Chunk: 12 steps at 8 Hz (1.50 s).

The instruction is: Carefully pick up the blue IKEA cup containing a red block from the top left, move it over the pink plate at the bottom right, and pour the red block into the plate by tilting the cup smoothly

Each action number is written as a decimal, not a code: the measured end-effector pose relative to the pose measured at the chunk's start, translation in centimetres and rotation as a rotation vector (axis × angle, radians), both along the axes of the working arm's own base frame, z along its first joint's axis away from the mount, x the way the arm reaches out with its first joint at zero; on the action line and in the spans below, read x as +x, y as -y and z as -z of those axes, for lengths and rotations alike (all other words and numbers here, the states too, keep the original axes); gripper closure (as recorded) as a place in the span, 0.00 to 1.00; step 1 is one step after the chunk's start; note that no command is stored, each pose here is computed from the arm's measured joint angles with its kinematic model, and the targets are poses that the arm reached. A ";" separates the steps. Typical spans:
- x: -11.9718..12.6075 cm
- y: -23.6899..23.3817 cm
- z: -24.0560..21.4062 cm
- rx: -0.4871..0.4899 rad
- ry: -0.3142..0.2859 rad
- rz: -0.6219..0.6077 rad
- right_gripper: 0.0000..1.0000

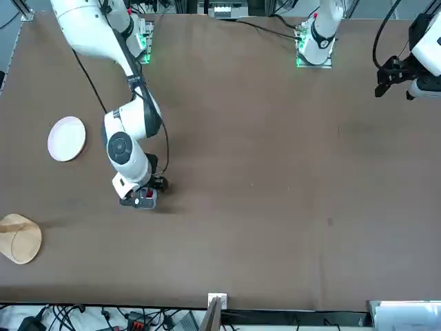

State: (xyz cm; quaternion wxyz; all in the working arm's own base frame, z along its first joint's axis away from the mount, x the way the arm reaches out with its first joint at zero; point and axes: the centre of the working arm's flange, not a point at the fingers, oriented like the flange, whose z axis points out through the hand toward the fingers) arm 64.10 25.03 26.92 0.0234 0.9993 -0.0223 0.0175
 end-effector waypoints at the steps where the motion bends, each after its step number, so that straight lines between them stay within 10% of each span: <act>1: -0.1 -0.3 0.4 -0.002 0.000 -0.003 0.00; 9: 0.1 0.2 2.4 -0.018 -0.004 -0.007 0.04; 12: 0.5 0.4 1.9 -0.015 0.008 -0.002 0.41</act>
